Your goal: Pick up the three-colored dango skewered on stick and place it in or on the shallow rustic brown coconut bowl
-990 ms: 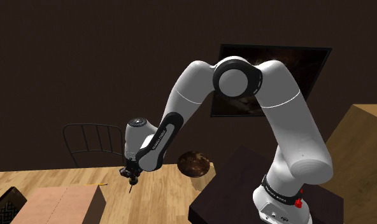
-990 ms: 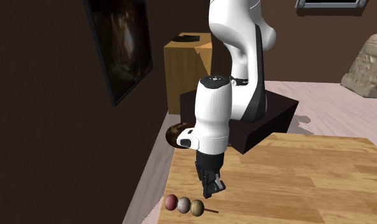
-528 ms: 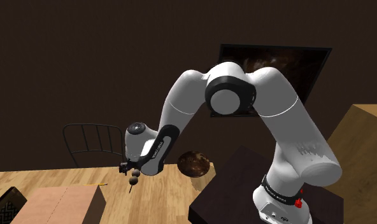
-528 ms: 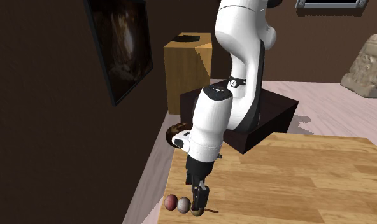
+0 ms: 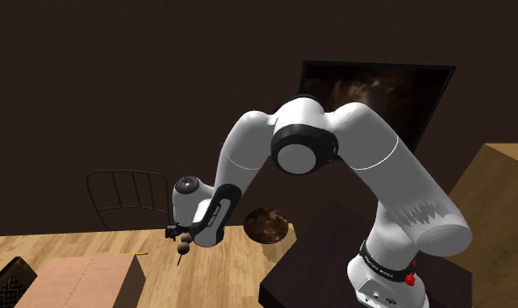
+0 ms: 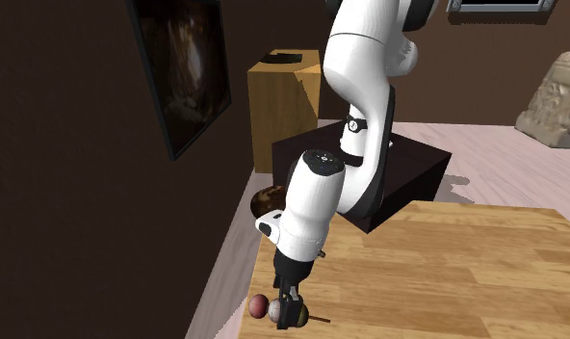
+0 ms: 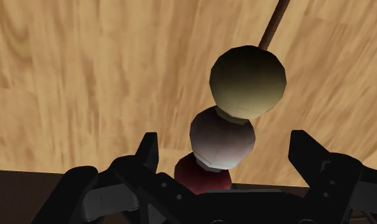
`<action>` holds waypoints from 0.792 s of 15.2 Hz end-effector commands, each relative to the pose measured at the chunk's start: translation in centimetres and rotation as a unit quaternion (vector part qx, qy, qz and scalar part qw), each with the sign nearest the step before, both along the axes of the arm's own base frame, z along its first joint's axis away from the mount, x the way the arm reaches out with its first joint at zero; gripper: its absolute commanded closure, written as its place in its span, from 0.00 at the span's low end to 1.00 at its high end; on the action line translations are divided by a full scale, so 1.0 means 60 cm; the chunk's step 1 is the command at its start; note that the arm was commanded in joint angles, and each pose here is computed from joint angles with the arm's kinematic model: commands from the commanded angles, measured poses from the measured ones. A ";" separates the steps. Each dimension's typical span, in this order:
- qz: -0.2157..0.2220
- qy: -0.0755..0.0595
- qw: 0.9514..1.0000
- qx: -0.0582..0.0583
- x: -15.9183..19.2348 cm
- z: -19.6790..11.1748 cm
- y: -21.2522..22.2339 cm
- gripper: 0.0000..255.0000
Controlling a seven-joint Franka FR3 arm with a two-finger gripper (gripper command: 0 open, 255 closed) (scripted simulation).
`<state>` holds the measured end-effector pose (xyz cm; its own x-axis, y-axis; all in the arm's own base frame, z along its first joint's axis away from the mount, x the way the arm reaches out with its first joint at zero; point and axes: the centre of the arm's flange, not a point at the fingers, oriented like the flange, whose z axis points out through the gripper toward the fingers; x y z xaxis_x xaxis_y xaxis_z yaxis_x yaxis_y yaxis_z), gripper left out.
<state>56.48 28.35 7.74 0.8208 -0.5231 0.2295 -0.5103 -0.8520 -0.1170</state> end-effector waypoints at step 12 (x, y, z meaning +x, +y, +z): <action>0.000 0.000 1.000 0.000 0.003 -0.013 -0.001 1.00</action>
<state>56.67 28.29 6.94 0.8206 -0.5234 0.2295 -0.5107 -0.8518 -0.1169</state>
